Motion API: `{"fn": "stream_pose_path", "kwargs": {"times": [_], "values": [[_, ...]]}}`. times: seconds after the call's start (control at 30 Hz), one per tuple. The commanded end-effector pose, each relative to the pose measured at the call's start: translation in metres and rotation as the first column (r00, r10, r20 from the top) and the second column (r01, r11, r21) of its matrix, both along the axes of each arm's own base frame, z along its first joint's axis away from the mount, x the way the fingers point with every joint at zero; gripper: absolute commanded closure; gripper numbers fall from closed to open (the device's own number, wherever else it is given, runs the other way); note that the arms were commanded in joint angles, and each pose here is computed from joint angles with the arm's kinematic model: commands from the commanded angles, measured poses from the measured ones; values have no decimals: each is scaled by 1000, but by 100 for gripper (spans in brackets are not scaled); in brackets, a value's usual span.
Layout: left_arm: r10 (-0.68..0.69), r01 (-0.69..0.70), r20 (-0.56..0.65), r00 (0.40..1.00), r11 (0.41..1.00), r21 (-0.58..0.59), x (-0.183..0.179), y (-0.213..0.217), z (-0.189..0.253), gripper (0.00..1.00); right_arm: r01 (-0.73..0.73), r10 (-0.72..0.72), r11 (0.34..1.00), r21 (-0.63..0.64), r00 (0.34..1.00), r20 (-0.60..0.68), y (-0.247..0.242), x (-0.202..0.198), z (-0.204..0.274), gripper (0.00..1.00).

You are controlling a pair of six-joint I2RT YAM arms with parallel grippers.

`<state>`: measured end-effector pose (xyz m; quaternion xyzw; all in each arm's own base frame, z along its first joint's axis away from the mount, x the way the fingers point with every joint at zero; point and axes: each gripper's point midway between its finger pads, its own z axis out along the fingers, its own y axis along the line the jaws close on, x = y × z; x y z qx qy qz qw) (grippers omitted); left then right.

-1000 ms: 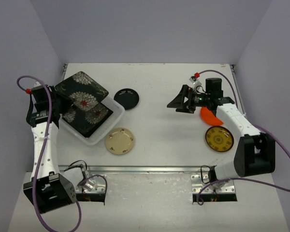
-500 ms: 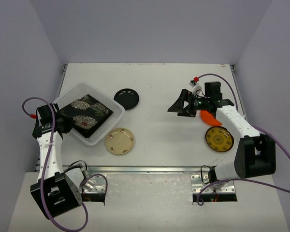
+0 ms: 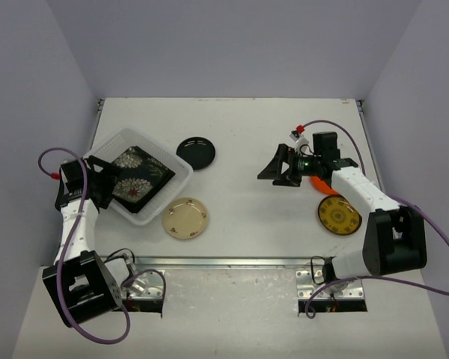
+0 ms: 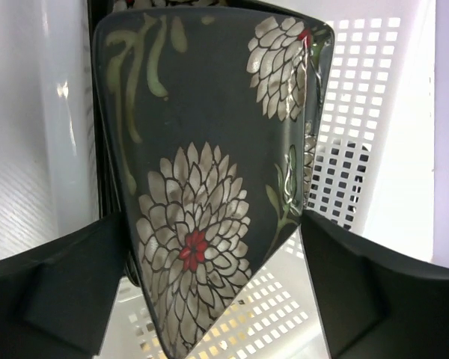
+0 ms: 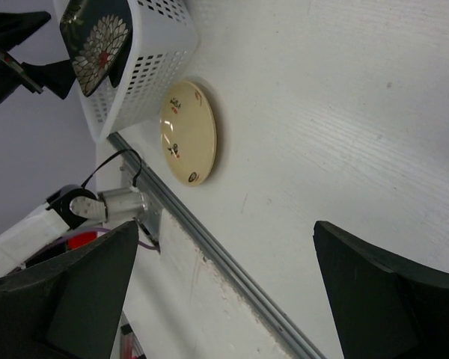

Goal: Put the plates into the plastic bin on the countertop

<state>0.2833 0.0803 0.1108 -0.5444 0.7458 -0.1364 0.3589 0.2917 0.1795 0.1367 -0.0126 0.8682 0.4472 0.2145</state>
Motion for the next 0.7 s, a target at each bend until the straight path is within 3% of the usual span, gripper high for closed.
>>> {"fn": "stream_pose_path", "kwargs": {"times": [0.0,0.47,0.67], "values": [[-7,1,85,996,997,77,17,14,28,0,-25,26,999,-24,999,33,13,3,-7,1],[-131,136,-70,989,988,77,30,17,11,0,-252,238,943,-215,967,-93,123,-32,-88,1],[-75,90,-74,994,969,229,17,36,41,0,-302,278,921,-248,952,-127,158,-46,-113,1]]}}
